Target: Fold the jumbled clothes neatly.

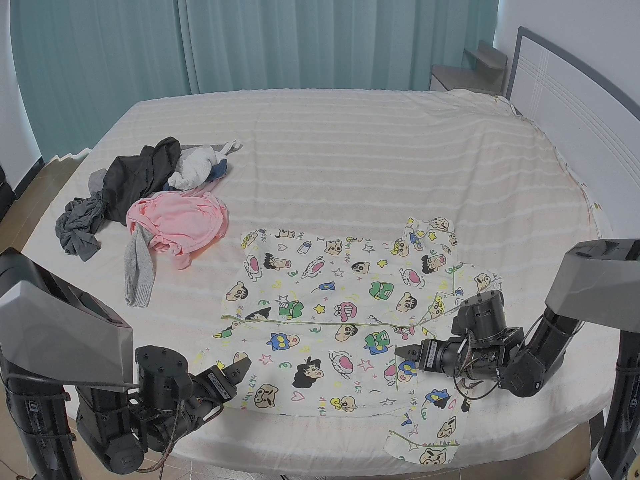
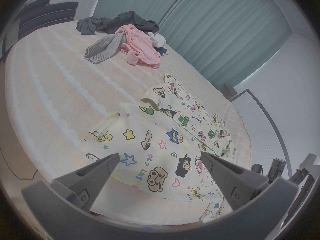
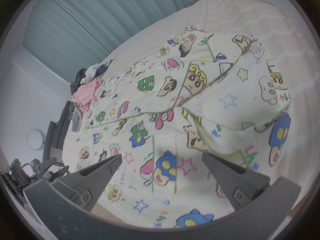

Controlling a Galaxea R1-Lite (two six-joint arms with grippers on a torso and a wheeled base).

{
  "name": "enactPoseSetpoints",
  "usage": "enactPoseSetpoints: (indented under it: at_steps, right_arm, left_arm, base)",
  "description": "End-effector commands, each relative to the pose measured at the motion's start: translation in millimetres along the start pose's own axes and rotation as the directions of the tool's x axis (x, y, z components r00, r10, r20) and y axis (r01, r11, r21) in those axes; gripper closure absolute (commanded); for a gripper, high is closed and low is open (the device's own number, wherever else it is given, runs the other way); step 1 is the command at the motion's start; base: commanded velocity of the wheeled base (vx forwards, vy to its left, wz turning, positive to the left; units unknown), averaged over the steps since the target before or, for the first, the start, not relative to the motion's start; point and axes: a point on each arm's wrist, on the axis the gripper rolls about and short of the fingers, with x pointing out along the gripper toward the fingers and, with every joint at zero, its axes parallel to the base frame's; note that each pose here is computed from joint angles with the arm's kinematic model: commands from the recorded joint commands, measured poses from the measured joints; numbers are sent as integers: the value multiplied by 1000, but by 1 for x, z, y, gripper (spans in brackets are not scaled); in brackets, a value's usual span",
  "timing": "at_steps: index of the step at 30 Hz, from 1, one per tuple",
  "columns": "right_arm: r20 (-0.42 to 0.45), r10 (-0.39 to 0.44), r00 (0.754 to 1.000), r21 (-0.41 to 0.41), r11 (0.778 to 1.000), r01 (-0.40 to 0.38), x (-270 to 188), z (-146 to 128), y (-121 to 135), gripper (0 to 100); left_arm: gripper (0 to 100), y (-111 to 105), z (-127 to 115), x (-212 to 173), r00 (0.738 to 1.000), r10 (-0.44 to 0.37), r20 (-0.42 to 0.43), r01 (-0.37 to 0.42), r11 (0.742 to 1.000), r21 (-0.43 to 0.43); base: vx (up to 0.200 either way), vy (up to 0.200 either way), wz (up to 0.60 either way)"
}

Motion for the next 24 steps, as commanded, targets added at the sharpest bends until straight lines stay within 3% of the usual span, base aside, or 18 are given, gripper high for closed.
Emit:
enactPoseSetpoints:
  at_steps: [1, 5, 13, 18, 24]
  right_arm:
    - [42, -36, 998, -5, 999, 36, 16, -2, -4, 0]
    - [117, -43, 992, -13, 999, 45, 21, 2, -4, 0]
    - [185, -67, 980, -45, 996, 76, 21, 12, -10, 0]
    - [266, -50, 963, -101, 992, 80, 20, 24, -15, 0]
    - [281, -41, 959, -132, 988, 81, 21, 26, -14, 0]
  left_arm:
    - [0, -1, 1, 0, 1000, -13, 12, 13, 1000, -5]
    - [0, -1, 2, 0, 1000, -13, 14, 13, 1000, -5]
    - [0, -2, 2, -1, 1000, -15, 16, 15, 1000, -4]
    - [0, -3, 3, 0, 999, -12, 29, 12, 1000, -7]
    - [0, -3, 3, 0, 999, -12, 29, 12, 1000, -7]
  base:
    - [0, 0, 0]
    - [0, 0, 0]
    - [0, 0, 0]
    - [0, 0, 0]
    - [0, 0, 0]
